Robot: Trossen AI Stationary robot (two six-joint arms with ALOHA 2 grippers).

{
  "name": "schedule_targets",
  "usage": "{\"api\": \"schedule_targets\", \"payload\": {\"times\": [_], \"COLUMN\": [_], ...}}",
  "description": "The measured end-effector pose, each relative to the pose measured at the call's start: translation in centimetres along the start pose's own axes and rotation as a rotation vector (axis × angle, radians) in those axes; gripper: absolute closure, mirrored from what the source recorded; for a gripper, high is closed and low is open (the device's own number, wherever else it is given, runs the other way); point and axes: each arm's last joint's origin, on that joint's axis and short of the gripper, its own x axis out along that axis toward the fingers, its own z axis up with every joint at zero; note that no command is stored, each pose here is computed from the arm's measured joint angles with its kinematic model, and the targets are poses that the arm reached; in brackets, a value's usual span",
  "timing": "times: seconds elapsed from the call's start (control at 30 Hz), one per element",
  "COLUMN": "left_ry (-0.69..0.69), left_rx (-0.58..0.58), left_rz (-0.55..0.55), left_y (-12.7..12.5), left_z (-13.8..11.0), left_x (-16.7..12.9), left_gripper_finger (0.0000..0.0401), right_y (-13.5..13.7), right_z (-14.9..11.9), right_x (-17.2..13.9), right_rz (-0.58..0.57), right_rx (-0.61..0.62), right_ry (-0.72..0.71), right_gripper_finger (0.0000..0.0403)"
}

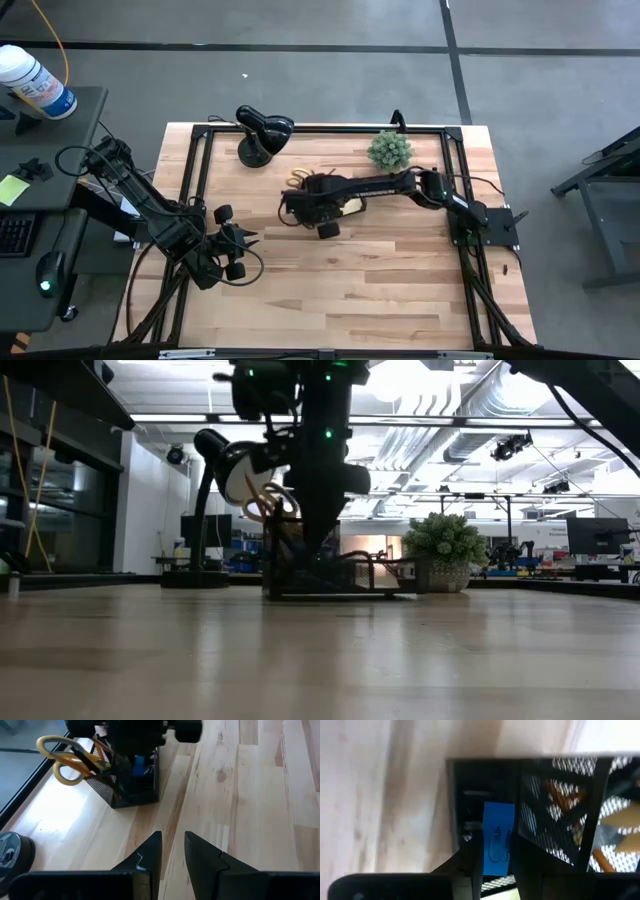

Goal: Pick and place office supplies into organizer
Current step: Put the blue eraser into the black desk organizer, then return to Home Position

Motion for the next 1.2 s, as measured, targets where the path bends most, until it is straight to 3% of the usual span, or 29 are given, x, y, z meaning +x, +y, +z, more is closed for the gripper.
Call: {"api": "schedule_targets", "payload": {"times": [0.2,0.67,1.07,1.2], "left_ry": [0.000,0.000,0.010,0.023], "left_rx": [-0.007,-0.006,0.000,0.014], "left_rz": [0.000,0.001,-0.002,-0.008], "left_y": [0.0,0.0,0.0,0.1], "left_z": [0.0,0.0,-0.1,-0.1], "left_x": [0.0,0.0,0.0,0.0], "left_gripper_finger": [0.0329,0.0329,0.0329,0.0329], "right_y": [-1.1,-0.2,3.7,4.6], "right_z": [-0.8,-0.7,-0.7,-0.7], "right_x": [0.3,0.1,-3.7,-5.1], "right_rz": [0.007,0.013,0.097,0.091], "right_rx": [0.045,0.090,0.148,0.182], "right_ry": [0.047,0.066,0.037,0.002], "right_gripper_finger": [0.0302,0.0260,0.0269,0.0307]}}
